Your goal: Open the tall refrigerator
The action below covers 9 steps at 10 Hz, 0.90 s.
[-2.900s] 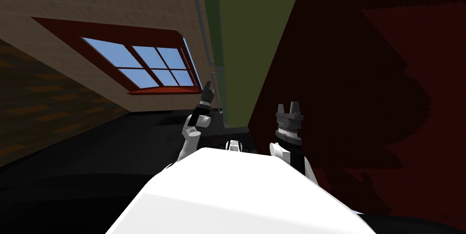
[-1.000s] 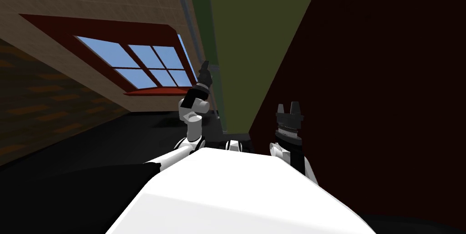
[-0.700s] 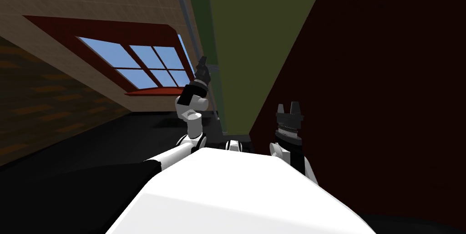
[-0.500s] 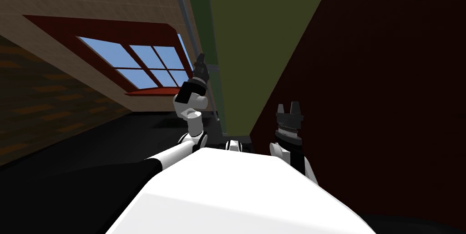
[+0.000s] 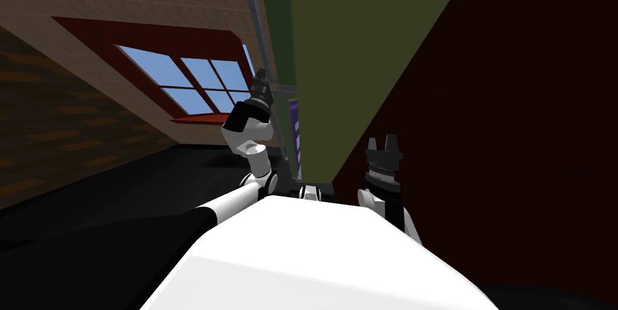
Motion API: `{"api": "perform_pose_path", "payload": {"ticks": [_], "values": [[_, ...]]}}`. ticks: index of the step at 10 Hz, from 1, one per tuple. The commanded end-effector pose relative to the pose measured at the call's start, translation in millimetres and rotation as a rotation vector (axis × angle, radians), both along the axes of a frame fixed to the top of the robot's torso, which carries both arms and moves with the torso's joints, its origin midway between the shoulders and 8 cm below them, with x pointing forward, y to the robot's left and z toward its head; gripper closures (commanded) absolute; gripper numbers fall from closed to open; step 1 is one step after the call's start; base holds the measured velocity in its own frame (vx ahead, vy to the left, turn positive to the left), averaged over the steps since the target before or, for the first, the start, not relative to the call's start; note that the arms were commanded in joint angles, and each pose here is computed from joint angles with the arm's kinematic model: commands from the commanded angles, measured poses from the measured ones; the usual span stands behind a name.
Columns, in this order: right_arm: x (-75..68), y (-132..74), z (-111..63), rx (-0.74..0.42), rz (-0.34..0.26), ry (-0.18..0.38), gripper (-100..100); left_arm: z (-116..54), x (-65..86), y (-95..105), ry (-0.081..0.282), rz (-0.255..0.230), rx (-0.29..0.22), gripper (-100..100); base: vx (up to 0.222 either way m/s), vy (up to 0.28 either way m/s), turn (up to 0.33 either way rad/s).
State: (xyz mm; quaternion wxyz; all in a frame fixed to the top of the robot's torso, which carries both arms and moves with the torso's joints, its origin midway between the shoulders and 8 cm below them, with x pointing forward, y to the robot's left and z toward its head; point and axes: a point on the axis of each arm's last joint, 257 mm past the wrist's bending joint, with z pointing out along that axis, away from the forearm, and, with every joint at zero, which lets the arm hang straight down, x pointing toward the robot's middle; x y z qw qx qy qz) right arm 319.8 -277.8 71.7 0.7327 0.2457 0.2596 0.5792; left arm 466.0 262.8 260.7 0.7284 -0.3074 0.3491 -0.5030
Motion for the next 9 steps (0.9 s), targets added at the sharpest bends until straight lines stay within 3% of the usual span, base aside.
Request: {"api": "perform_pose_path", "payload": {"ticks": [1,7,9], "values": [[0.0,0.0,0.0,0.000,0.000,0.000,0,15.4,-6.1,2.7,-0.026,0.009,-0.008,-100,0.050,0.015,0.031],[0.0,0.0,0.0,0.000,0.000,0.000,0,18.9,-7.4,11.5,-0.014,0.031,-0.037,-100,0.021,0.006,0.014],[0.0,0.0,0.0,0.000,0.000,0.000,0,18.6,-7.4,16.8,0.001,0.039,-0.073,-100,0.060,0.018,0.031]]}}
